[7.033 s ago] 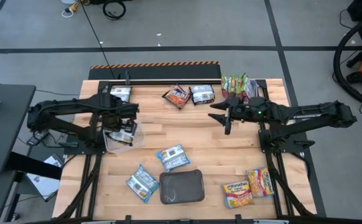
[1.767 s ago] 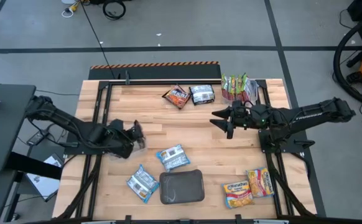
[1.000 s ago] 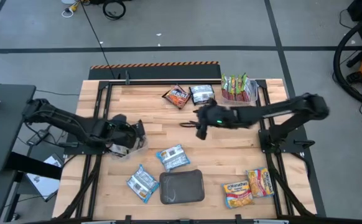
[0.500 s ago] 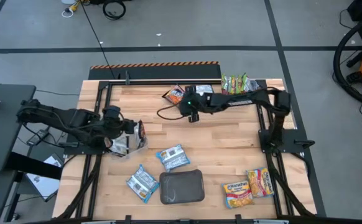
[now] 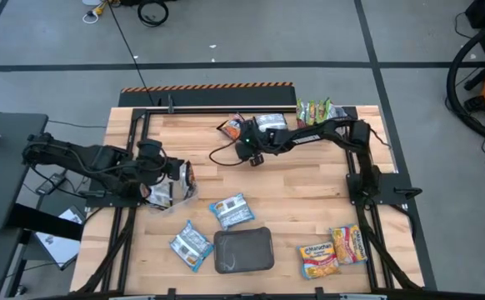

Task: Sort Maruchan noodles
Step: Put the black noodle pack into the bottom transparent bin

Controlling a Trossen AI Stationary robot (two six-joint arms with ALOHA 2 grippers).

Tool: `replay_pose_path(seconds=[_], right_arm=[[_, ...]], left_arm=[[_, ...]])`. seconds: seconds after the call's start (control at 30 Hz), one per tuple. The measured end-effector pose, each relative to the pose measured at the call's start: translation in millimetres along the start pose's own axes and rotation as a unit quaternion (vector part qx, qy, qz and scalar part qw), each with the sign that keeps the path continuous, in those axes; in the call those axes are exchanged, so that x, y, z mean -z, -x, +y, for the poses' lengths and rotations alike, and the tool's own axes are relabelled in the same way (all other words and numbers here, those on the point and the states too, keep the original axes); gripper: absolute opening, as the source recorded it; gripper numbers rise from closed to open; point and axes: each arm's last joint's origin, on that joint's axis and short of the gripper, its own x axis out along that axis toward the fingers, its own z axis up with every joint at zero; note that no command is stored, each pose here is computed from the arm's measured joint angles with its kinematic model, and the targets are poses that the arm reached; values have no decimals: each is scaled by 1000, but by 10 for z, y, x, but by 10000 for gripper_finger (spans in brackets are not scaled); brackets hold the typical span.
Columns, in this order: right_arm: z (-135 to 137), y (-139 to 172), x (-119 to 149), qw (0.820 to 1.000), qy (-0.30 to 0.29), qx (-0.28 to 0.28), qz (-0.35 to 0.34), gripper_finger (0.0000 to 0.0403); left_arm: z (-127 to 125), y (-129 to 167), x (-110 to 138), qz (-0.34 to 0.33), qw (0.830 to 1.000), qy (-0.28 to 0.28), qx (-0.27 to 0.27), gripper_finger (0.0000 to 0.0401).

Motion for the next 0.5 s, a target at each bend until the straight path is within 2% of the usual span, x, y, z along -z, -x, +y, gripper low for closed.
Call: replay_pose_path(seconds=[0.2, 0.5], right_arm=[[72, -87, 8, 1000, -20, -3, 8, 184], [25, -53, -42, 993, -118, 8, -21, 48]], left_arm=[[-1, 0, -1, -1, 1000, -11, 0, 156], [-41, 2, -14, -9, 997, -75, 17, 156]])
